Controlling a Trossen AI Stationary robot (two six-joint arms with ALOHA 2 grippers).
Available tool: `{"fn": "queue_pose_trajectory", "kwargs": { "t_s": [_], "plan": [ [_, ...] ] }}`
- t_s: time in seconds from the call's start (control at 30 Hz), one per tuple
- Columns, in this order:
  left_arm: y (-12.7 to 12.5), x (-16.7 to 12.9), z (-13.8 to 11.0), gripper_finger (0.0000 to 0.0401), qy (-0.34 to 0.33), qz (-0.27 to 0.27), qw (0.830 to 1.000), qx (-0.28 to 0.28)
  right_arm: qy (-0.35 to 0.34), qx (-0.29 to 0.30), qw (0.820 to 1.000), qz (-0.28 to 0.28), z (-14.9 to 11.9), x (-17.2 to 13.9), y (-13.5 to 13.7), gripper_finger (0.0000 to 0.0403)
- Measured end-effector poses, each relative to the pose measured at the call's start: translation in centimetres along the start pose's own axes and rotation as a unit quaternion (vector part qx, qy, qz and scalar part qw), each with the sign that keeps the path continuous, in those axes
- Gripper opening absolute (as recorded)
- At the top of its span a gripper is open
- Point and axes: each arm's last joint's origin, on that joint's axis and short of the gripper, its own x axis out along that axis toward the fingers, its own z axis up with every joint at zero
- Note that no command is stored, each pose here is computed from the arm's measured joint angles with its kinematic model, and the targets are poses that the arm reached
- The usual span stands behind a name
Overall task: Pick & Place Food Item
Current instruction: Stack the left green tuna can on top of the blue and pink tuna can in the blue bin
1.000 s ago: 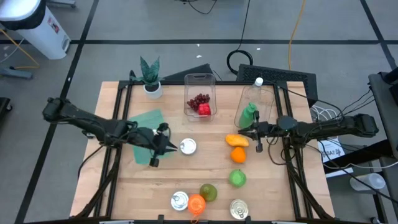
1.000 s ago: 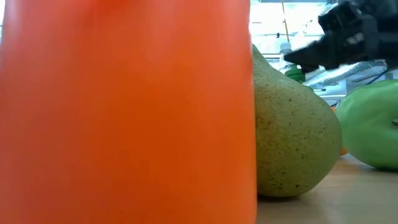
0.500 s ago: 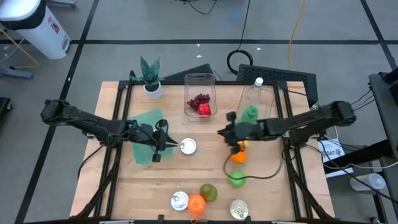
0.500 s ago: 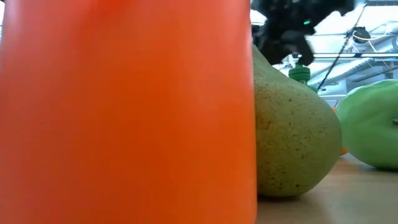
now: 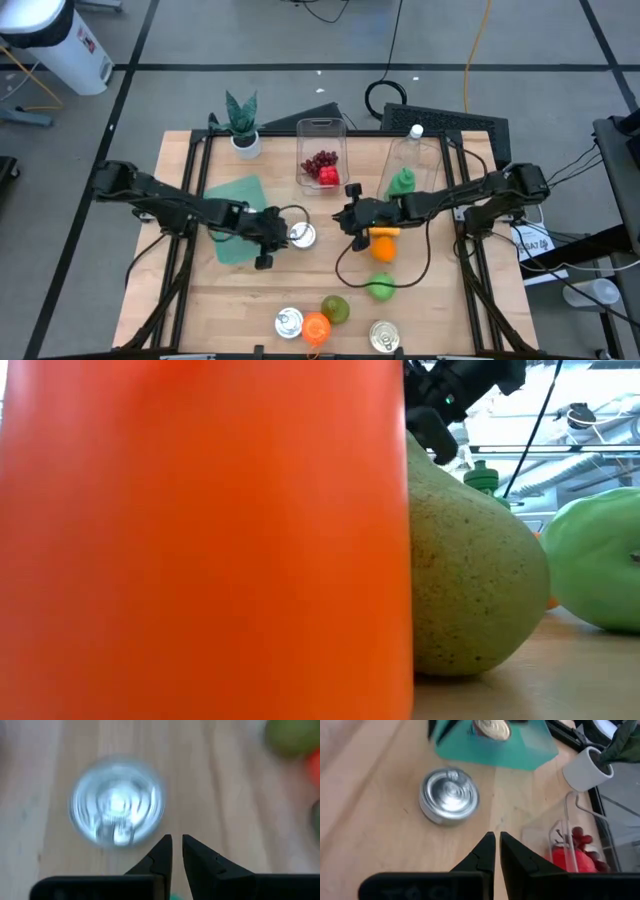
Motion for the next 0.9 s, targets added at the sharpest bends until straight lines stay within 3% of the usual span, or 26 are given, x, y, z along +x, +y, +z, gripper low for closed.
{"fn": "queue_pose_trajectory", "kwargs": {
  "t_s": [0.23,0.43,0.9],
  "plan": [
    [0.6,1.1,2.5,0.0051,0.075,-0.001,0.997,0.006,-0.002,-0.003,1.000,0.011,0.0,-0.2,0.9,0.0018],
    [0.8,2.3,2.6,0.0051,0.115,-0.006,0.993,-0.002,0.017,-0.032,0.999,0.018,-1.3,0.1,1.4,0.0018],
    [2.5,5.8,4.5,0.0051,0.131,0.002,0.991,0.008,0.039,-0.049,0.998,0.031,-2.4,0.1,2.1,0.0018]
  ]
}}
